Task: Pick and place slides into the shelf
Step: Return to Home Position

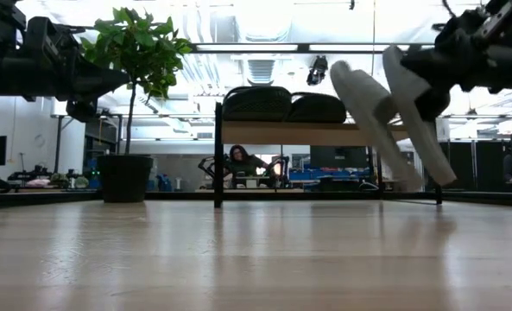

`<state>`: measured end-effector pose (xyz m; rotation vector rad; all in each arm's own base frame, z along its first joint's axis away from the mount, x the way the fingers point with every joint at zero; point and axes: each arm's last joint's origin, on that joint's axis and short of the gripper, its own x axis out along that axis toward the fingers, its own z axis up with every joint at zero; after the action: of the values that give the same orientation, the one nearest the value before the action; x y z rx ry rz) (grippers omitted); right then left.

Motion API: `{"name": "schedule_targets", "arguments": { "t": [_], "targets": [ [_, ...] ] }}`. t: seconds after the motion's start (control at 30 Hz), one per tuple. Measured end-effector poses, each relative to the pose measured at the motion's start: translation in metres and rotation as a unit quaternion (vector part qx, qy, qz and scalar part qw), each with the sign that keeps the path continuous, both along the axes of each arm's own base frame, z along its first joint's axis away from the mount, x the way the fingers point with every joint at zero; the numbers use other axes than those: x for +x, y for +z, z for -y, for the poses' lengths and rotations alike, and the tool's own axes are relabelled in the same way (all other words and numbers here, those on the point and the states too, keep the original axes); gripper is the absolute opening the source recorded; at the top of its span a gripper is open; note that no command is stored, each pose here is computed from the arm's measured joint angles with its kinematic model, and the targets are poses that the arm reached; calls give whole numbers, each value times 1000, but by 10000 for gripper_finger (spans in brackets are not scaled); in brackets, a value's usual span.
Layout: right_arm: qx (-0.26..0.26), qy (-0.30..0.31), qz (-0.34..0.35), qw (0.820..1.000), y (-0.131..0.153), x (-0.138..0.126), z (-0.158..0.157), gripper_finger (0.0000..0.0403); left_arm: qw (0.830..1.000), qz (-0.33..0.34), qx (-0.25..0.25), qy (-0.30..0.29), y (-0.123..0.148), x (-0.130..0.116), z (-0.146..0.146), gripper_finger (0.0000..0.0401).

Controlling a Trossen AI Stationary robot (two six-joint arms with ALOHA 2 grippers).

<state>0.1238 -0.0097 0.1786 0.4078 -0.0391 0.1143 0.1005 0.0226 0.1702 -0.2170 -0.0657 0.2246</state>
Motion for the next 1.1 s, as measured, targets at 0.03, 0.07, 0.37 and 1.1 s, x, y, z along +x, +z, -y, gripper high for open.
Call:
{"name": "schedule_targets", "arguments": {
  "t": [0.03,0.07,0.37,1.1],
  "targets": [
    [-2,-1,15,1000,3,0,0,9,1000,-2,0,0,0,0,0,0],
    [-4,-1,26,1000,5,-1,0,8,1000,-3,-1,0,-1,0,0,0],
    [-14,-2,3,1000,0,1,0,8,1000,-9,-2,0,-2,1,0,0],
    [-18,-2,3,1000,1,1,0,8,1000,-11,-4,0,-2,1,0,0]
  ]
}}
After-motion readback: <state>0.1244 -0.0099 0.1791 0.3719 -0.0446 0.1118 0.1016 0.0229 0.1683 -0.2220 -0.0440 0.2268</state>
